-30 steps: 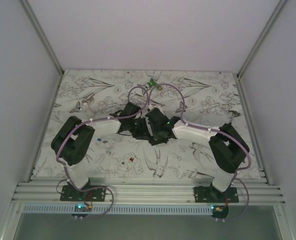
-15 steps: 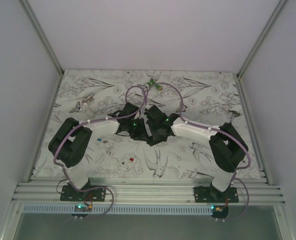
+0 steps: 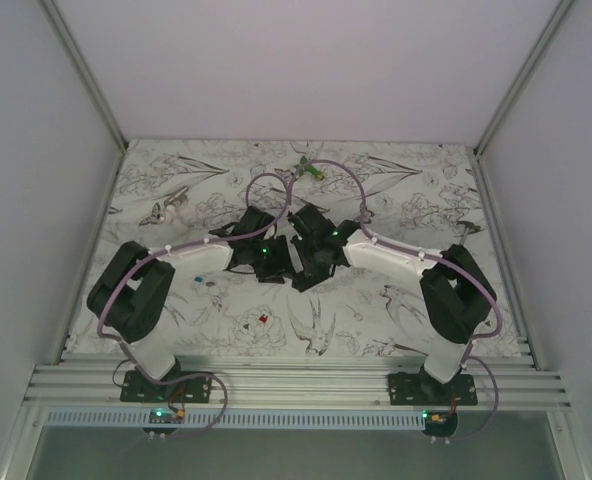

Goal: Snap on the fuse box
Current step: Install the fuse at the fuse box base.

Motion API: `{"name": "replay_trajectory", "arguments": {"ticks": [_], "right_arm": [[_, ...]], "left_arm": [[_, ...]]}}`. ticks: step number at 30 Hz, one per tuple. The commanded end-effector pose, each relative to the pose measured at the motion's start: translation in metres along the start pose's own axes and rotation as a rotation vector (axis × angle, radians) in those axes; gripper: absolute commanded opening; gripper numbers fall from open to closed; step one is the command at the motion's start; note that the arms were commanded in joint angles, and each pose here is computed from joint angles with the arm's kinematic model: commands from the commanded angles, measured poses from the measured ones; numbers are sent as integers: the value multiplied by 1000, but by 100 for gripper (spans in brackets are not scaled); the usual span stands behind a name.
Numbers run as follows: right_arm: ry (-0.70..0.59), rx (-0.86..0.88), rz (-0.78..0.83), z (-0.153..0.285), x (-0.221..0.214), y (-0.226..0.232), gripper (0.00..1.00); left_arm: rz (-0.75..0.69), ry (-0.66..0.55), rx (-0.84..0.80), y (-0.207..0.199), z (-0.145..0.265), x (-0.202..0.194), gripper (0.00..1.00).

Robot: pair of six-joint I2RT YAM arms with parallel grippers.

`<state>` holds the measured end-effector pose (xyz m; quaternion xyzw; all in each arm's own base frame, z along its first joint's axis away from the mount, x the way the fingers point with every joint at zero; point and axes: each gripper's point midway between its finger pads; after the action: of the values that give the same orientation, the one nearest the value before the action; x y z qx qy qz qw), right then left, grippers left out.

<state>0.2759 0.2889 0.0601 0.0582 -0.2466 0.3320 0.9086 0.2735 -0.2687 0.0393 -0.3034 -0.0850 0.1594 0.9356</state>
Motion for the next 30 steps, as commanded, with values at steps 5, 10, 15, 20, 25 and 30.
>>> {"name": "replay_trajectory", "arguments": {"ticks": [5, 10, 15, 20, 25, 30], "right_arm": [[-27, 39, -2, -5, 18, -4, 21], [-13, 41, -5, -10, 17, -9, 18], [-3, 45, -3, -15, 16, -10, 15], [23, 69, -1, -16, 11, -6, 10], [78, 83, 1, -18, -1, -4, 3], [136, 105, 1, -21, -15, 1, 0]], "left_arm": [[43, -8, -36, 5, 11, 4, 50], [51, 6, -60, 1, 7, 4, 50], [54, 11, -55, 1, 2, 5, 50], [58, 25, -51, 2, -3, 5, 50], [63, 39, -49, 3, -8, 4, 46], [69, 50, -46, 4, -13, 3, 41]]}}
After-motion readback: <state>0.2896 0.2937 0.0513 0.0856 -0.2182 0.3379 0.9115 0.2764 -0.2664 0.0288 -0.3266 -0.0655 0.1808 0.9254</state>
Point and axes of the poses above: each gripper's point midway between its finger pads, its own z axis back along the fingers, its own y axis along the line the jaws close on, x = y × z, and after that the axes turned 13 degrees about z, right-handed
